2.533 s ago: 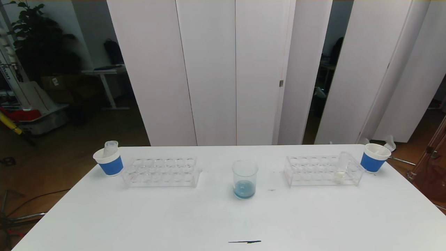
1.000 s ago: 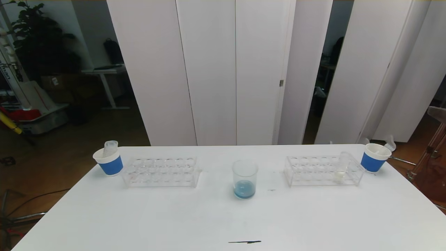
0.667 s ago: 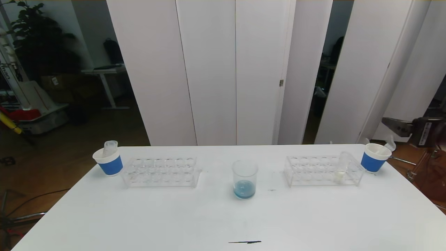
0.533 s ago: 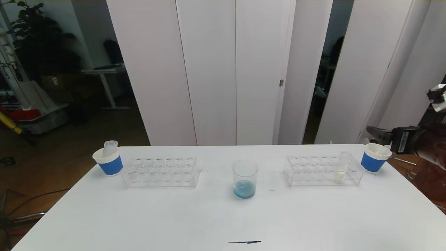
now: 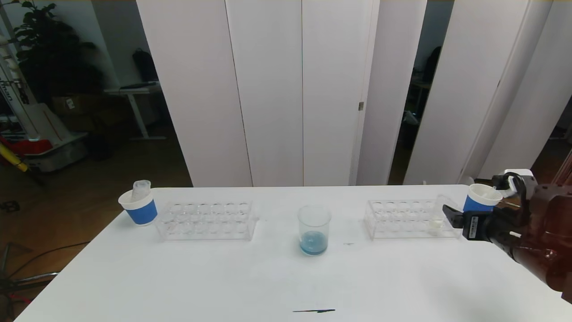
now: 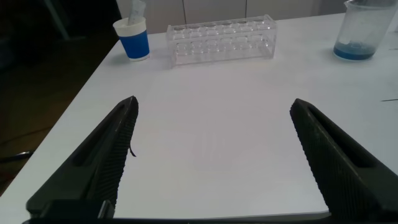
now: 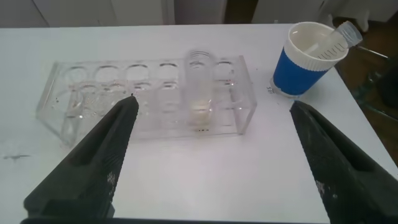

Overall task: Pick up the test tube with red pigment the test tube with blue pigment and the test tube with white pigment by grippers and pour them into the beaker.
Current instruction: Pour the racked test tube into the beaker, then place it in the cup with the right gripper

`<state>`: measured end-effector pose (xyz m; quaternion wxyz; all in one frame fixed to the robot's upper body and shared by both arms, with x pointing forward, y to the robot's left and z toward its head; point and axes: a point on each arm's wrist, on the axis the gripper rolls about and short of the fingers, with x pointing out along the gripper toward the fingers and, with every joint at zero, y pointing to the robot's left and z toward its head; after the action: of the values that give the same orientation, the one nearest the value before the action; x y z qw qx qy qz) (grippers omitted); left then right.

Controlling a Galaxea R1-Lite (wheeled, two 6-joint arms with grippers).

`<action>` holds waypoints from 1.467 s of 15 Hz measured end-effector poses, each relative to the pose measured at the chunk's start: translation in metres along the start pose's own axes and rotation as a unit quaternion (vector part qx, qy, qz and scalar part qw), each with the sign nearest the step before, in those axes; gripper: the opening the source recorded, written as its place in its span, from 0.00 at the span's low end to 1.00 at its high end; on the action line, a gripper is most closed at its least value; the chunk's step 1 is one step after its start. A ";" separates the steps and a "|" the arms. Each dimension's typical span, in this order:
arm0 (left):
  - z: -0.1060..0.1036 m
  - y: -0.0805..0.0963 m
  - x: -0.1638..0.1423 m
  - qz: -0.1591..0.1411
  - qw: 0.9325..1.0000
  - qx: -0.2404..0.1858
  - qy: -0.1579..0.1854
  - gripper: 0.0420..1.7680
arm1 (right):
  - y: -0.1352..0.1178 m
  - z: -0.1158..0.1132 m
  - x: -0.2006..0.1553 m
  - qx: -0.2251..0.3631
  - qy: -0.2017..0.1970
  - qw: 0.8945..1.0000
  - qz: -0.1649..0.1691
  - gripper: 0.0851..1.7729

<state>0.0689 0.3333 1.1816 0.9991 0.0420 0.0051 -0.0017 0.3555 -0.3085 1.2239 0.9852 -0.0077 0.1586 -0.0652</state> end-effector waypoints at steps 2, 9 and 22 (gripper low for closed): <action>0.000 0.000 0.000 0.000 1.000 0.000 0.000 0.99 | 0.000 -0.013 0.006 0.000 0.024 1.000 -0.004 0.99; 0.000 0.000 0.000 0.000 1.000 0.000 0.000 0.99 | 0.007 -0.019 0.038 -0.009 0.037 0.999 -0.004 0.99; 0.000 0.000 0.000 0.000 1.000 0.000 0.000 0.99 | 0.021 -0.026 0.101 -0.060 0.024 0.998 -0.001 0.99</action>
<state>0.0689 0.3333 1.1816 0.9991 0.0420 0.0051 -0.0019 0.4448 -0.3006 1.1667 0.9787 -0.0650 0.1859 -0.0572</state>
